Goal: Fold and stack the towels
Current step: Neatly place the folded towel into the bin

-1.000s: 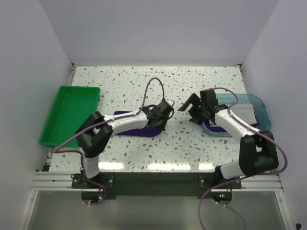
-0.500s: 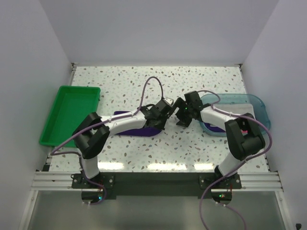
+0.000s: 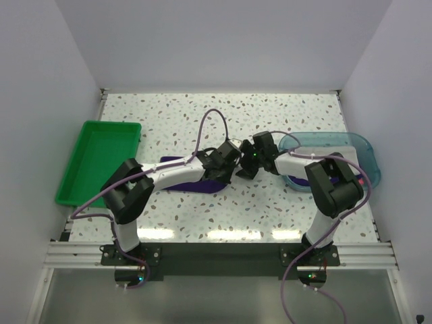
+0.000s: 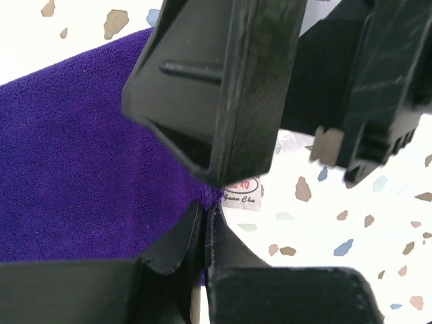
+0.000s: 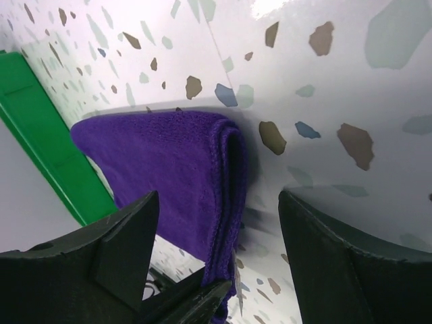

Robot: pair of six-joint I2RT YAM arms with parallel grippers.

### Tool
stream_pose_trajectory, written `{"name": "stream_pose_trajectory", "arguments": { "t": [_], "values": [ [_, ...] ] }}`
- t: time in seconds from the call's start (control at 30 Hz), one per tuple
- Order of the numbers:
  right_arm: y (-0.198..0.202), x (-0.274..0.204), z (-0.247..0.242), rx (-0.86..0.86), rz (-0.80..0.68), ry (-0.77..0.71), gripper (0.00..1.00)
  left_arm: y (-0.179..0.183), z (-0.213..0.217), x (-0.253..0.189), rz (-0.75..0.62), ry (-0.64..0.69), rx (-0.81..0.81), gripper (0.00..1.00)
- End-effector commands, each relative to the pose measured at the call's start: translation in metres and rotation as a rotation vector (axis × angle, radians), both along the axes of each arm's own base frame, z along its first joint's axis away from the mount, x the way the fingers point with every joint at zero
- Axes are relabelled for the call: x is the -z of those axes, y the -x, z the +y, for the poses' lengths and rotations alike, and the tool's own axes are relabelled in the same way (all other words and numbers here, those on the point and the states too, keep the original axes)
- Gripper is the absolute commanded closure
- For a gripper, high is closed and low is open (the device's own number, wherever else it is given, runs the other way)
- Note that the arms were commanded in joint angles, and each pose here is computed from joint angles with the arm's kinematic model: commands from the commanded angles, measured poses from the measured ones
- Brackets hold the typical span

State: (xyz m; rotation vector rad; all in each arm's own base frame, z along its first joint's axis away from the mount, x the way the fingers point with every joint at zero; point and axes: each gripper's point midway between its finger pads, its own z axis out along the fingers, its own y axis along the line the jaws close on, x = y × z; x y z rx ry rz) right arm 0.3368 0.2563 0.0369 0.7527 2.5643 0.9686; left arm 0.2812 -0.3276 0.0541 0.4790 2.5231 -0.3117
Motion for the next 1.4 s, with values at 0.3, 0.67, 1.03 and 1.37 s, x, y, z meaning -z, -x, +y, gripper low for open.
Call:
{"name": "stream_pose_trajectory", "arguments": {
  "t": [0.3, 0.67, 1.03, 1.37],
  "values": [
    [0.026, 0.019, 0.023, -0.071, 0.043, -0.038, 0.40, -0.012, -0.012, -0.028, -0.061, 0.098, -0.029, 1.00],
    [0.014, -0.001, 0.025, -0.117, -0.028, 0.001, 0.97, -0.013, -0.015, -0.041, -0.076, 0.123, -0.026, 0.80],
    [0.015, -0.029, 0.001, -0.241, -0.077, 0.210, 1.00, -0.018, 0.016, -0.090, -0.188, 0.149, -0.084, 0.04],
    [0.004, -0.107, -0.073, -0.380, -0.178, 0.577, 1.00, -0.038, 0.136, -0.130, -0.383, 0.092, -0.283, 0.00]
  ]
}}
